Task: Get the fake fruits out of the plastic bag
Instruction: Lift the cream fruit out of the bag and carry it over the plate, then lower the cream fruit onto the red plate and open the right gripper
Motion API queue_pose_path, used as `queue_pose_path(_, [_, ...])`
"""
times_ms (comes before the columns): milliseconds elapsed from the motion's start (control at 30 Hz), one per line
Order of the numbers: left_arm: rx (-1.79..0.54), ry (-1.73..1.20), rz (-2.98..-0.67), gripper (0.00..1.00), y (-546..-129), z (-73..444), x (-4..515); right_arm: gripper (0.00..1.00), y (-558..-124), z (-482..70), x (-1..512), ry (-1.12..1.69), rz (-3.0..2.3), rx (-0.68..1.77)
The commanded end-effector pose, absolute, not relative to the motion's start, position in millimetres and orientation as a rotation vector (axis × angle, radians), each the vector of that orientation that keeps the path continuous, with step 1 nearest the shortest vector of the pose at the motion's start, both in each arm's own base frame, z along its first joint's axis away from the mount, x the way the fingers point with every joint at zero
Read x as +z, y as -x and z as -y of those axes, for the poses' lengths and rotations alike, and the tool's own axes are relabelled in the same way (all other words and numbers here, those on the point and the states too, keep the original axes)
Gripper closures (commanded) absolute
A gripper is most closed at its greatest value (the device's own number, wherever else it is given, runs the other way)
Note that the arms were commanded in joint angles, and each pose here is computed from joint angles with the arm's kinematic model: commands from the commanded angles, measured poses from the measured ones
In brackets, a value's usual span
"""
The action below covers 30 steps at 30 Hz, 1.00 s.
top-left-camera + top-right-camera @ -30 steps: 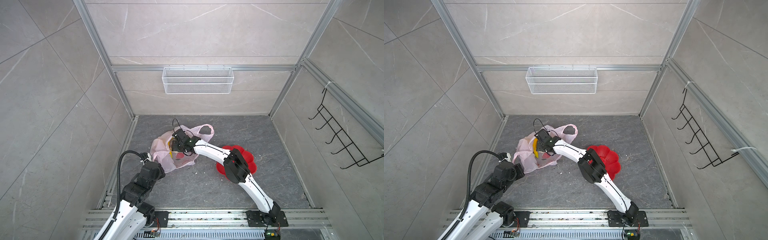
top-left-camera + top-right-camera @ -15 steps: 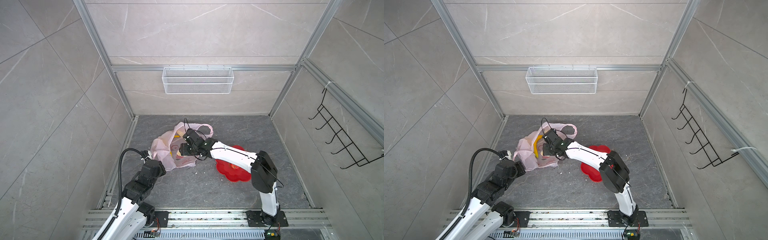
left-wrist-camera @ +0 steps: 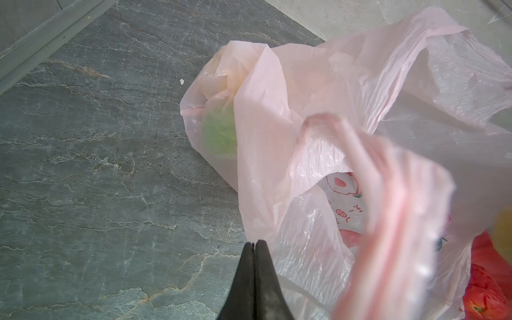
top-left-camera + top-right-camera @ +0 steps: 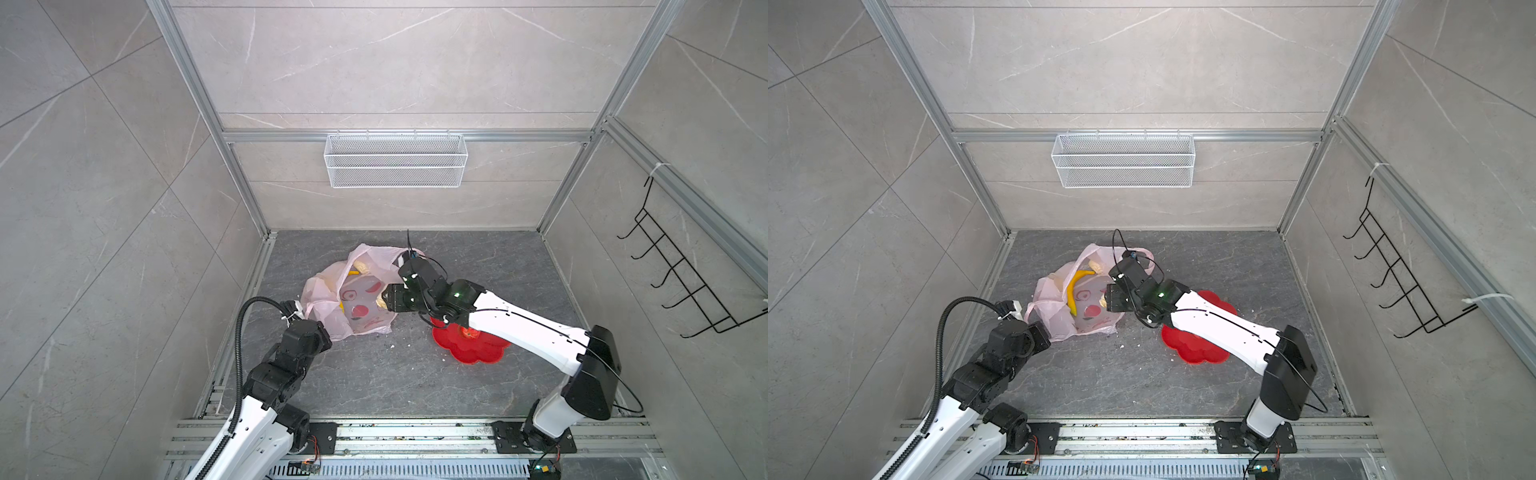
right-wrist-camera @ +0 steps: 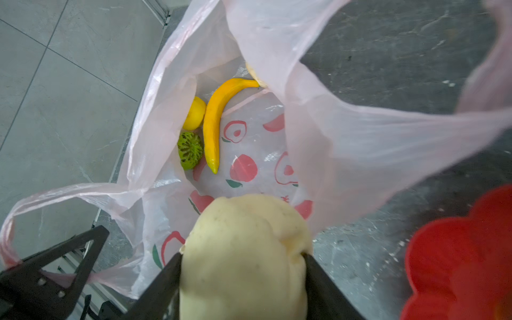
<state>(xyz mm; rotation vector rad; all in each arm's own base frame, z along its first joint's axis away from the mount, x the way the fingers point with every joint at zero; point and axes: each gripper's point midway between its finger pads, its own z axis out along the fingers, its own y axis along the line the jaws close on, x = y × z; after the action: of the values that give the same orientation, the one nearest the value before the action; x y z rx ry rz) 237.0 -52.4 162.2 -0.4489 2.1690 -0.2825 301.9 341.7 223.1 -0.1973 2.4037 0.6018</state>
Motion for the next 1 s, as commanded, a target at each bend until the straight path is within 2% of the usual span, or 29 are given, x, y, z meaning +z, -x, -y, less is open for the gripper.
queue_pose_path(0, [-0.282, 0.439, -2.14, 1.0, -239.6, 52.2, 170.8, 0.51, -297.7, -287.3, 210.5, 0.108, -2.448, 0.463])
queue_pose_path(200, [-0.279, 0.438, -2.137, 1.0, -239.7, 51.6, 172.5, 0.51, -286.2, -209.1, 189.9, -0.03, -2.495, 0.314])
queue_pose_path(367, [-0.281, 0.438, -2.137, 1.0, -240.6, 52.3, 173.9, 0.51, -274.7, -173.4, 151.7, -0.088, -2.579, 0.209])
queue_pose_path(700, [-0.271, 0.425, -2.14, 1.0, -240.1, 51.8, 178.5, 0.51, -282.7, -164.6, 96.2, -0.088, -2.681, 0.105])
queue_pose_path(967, [-0.254, 0.435, -2.141, 1.0, -238.0, 48.3, 177.8, 0.5, -295.0, -168.4, 80.5, -0.05, -2.716, 0.085])
